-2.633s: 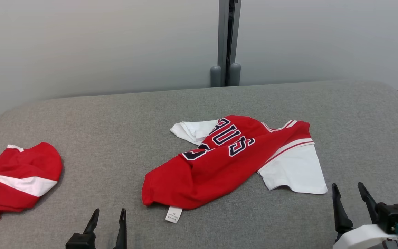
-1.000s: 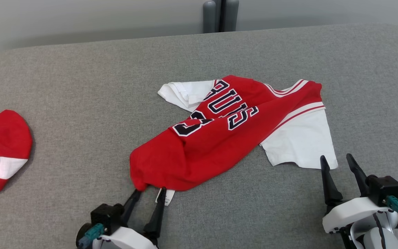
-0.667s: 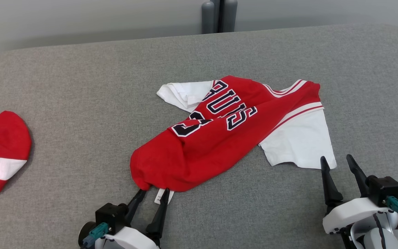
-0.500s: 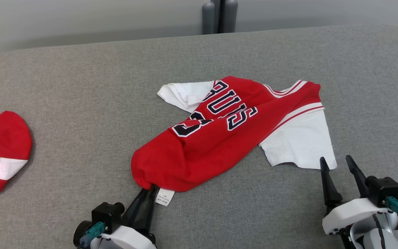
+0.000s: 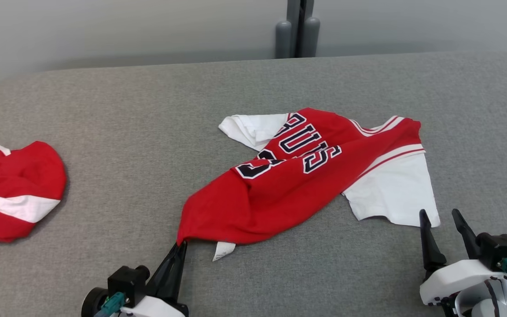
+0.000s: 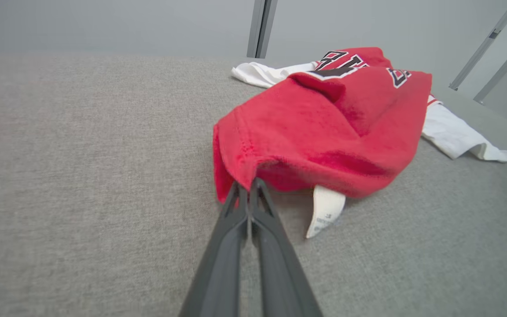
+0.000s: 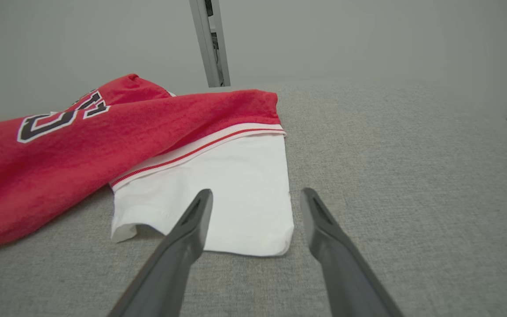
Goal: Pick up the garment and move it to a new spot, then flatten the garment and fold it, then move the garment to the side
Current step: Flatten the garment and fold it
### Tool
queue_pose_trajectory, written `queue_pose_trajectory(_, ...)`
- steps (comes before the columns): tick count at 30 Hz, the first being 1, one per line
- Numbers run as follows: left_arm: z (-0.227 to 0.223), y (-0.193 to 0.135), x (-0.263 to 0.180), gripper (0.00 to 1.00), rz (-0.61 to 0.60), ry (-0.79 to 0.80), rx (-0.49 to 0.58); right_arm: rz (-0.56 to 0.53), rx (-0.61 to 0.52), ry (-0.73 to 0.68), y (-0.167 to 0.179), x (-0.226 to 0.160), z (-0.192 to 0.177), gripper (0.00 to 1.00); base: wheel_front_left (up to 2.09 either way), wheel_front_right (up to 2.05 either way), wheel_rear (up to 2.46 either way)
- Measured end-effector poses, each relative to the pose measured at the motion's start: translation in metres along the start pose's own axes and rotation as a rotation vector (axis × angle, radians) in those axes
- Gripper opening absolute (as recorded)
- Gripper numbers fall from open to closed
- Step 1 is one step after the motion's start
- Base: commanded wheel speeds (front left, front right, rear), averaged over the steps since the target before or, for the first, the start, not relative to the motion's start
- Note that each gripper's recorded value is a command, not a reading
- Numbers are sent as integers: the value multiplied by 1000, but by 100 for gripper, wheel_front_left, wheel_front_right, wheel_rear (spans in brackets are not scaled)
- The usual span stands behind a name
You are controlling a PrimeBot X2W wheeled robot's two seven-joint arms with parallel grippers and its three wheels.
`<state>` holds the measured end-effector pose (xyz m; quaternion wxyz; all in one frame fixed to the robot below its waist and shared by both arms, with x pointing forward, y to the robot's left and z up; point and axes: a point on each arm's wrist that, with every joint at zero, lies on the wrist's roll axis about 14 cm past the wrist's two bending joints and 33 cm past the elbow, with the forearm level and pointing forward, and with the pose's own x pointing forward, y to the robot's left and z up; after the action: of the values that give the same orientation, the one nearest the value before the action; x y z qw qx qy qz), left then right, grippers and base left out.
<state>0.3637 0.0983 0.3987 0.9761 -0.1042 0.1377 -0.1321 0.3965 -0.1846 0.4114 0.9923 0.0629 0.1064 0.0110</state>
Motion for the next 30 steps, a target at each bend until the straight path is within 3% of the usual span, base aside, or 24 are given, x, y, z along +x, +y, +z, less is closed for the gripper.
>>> queue_pose_trajectory(13, -5, 13, -3, 0, 38, 15, -1, -59, 6, 119, -16, 18, -34, 100, 0, 0, 0)
queue_pose_trajectory(14, -6, 13, -2, 0, 39, 16, -1, -57, 3, 138, -16, 19, -39, 94, 0, 0, 0)
queue_pose_trajectory(15, -5, 14, 0, 0, 39, 15, -1, -54, 6, 156, -14, 20, -45, 48, 0, 0, 0)
queue_pose_trajectory(16, -5, 15, 0, 0, 42, 15, -1, -49, 8, 164, -12, 22, -47, 28, 0, 0, 0)
queue_pose_trajectory(17, -6, 15, 0, 0, 44, 17, -1, -45, 8, 167, -11, 24, -48, 0, 0, 0, 0)
queue_pose_trajectory(23, -1, 11, 1, 0, 27, 4, 28, -50, 44, 114, -9, 29, -31, 0, 0, 0, 0)
queue_pose_trajectory(30, 64, 11, 3, 0, -8, -178, 132, -10, 85, -134, 2, 35, 52, 0, 0, 0, 0)
